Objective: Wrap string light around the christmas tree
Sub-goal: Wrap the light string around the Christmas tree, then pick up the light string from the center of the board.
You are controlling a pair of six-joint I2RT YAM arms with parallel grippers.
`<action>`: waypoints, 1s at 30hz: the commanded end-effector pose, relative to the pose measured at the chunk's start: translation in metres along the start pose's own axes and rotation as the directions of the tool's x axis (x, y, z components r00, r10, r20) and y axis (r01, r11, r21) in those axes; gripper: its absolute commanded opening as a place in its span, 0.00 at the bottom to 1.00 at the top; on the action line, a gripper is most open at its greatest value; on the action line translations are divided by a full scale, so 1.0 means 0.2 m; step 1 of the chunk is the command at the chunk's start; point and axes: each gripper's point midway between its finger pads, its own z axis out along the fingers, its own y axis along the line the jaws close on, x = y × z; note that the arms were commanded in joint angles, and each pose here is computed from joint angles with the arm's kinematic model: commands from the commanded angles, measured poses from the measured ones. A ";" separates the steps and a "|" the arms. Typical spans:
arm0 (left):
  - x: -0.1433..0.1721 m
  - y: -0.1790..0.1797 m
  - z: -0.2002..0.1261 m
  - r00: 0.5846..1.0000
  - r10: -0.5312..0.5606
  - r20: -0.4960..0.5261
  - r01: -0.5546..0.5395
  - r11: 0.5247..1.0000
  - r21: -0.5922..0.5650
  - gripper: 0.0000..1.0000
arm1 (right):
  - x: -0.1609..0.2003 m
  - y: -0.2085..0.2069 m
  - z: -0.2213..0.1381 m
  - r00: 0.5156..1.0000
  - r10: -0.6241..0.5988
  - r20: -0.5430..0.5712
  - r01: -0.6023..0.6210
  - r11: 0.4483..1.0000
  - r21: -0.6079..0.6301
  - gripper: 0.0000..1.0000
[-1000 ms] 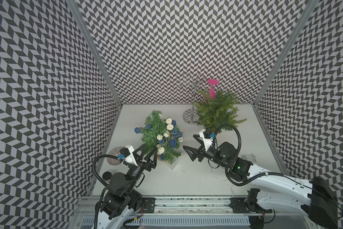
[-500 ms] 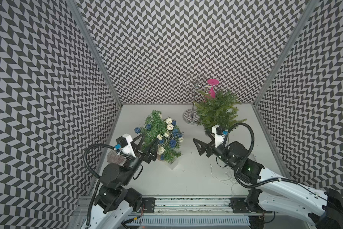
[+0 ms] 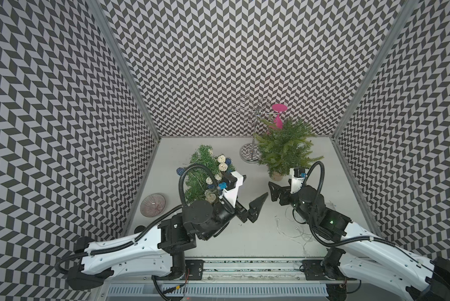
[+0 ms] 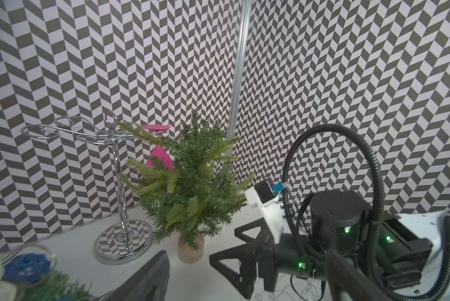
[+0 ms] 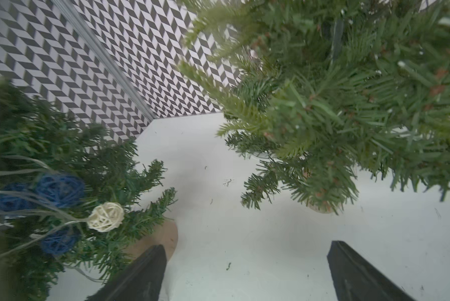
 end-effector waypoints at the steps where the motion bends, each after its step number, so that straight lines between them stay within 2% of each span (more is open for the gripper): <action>1: 0.13 -0.01 0.09 0.998 0.050 -0.047 -0.052 0.998 -0.045 0.92 | 0.01 -0.08 -0.01 0.997 0.079 0.001 -0.079 0.996 0.034 1.00; 4: 0.21 -0.03 0.10 0.999 0.006 -0.032 -0.007 1.000 -0.007 0.90 | 0.07 -0.12 -0.02 0.993 0.118 -0.025 -0.118 0.993 0.033 1.00; 8: 0.39 -0.10 0.13 0.995 -0.038 -0.098 0.044 0.997 0.069 0.87 | 0.16 -0.17 -0.02 0.987 0.152 -0.056 -0.149 0.988 0.051 0.98; 11: 0.57 -0.06 0.19 0.983 -0.051 -0.174 0.055 0.998 0.018 0.86 | 0.31 -0.19 0.02 0.976 0.161 -0.148 -0.151 0.986 0.076 0.96; 16: 0.74 -0.07 0.21 0.968 -0.102 -0.230 0.133 0.983 0.126 0.75 | 0.52 -0.19 0.02 0.929 0.150 -0.338 -0.126 0.988 0.092 0.87; 19: 0.88 -0.11 0.23 0.951 -0.084 -0.298 0.136 0.978 0.159 0.74 | 0.61 -0.19 0.01 0.903 0.132 -0.408 -0.109 0.991 0.080 0.84; 22: 0.94 -0.14 0.20 0.945 -0.102 -0.312 0.174 0.962 0.210 0.73 | 0.70 -0.15 -0.02 0.856 0.087 -0.509 -0.084 0.996 0.030 0.78; 24: 0.97 -0.14 0.17 0.942 -0.107 -0.318 0.183 0.958 0.221 0.71 | 0.78 -0.12 -0.05 0.807 0.069 -0.586 -0.081 0.997 0.006 0.75; 30: 1.04 -0.14 0.14 0.933 -0.105 -0.345 0.192 0.954 0.230 0.71 | 1.01 -0.15 -0.10 0.716 0.063 -0.696 -0.078 0.997 0.010 0.69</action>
